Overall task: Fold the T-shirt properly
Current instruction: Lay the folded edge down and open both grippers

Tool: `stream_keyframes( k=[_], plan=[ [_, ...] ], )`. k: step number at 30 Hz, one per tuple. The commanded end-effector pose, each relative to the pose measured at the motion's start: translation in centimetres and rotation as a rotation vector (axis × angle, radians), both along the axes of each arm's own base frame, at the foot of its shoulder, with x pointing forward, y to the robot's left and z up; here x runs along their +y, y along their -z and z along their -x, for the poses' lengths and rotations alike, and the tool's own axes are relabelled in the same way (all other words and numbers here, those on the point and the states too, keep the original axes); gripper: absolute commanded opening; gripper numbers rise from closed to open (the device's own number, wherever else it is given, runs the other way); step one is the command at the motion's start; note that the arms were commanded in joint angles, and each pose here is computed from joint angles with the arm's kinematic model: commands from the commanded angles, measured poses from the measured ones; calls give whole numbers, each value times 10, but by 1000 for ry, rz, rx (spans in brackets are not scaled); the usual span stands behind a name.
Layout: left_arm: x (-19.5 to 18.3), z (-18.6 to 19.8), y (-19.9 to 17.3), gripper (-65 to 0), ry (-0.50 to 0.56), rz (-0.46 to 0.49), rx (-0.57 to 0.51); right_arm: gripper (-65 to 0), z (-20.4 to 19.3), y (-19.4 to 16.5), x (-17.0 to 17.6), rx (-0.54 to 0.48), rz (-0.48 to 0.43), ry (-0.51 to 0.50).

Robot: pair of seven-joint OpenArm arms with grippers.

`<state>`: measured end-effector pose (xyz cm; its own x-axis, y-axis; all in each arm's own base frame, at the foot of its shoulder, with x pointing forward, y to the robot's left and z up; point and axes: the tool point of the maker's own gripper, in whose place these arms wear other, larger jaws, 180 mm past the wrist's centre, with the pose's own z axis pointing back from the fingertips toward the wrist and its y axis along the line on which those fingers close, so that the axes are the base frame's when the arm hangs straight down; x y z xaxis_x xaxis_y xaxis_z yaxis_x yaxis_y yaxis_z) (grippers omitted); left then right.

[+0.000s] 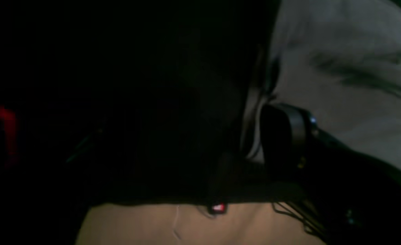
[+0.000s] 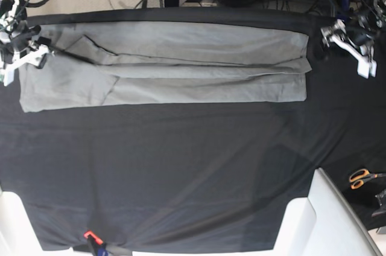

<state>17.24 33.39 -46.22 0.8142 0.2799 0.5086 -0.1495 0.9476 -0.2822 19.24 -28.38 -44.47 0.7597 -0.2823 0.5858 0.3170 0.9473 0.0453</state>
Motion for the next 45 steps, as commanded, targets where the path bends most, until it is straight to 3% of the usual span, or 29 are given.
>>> stream_keyframes(
  k=[1,17,23,29,37,38,41,45],
  plan=[
    [3,-12,-9,-123,-9,4,-62,-327,-8,-10,-8,-39,26,-3],
    [-17,-38,-9,-123,-47,60,-151,-327,-7,-9,-7,-36,23,-5],
    [-22,-42,2,-123,-70,102,-136,-327,-8,-9,-6,-37,22,-4],
    [-61,-47,17,-125,25,150,-98,-327,-8,-9,-6,-39,20,-4],
    [-73,-46,21,-128,25,174,-95,-327,-8,-9,-6,-37,20,-5],
    [-73,-46,21,-143,25,174,-95,-327,-8,-9,-6,-37,20,-5],
    [-72,-46,21,-304,20,174,-95,-327,-8,-9,-6,-37,20,-5],
    [-69,-46,20,-650,18,169,-97,-327,-8,-9,-6,-39,20,-5]
  ],
)
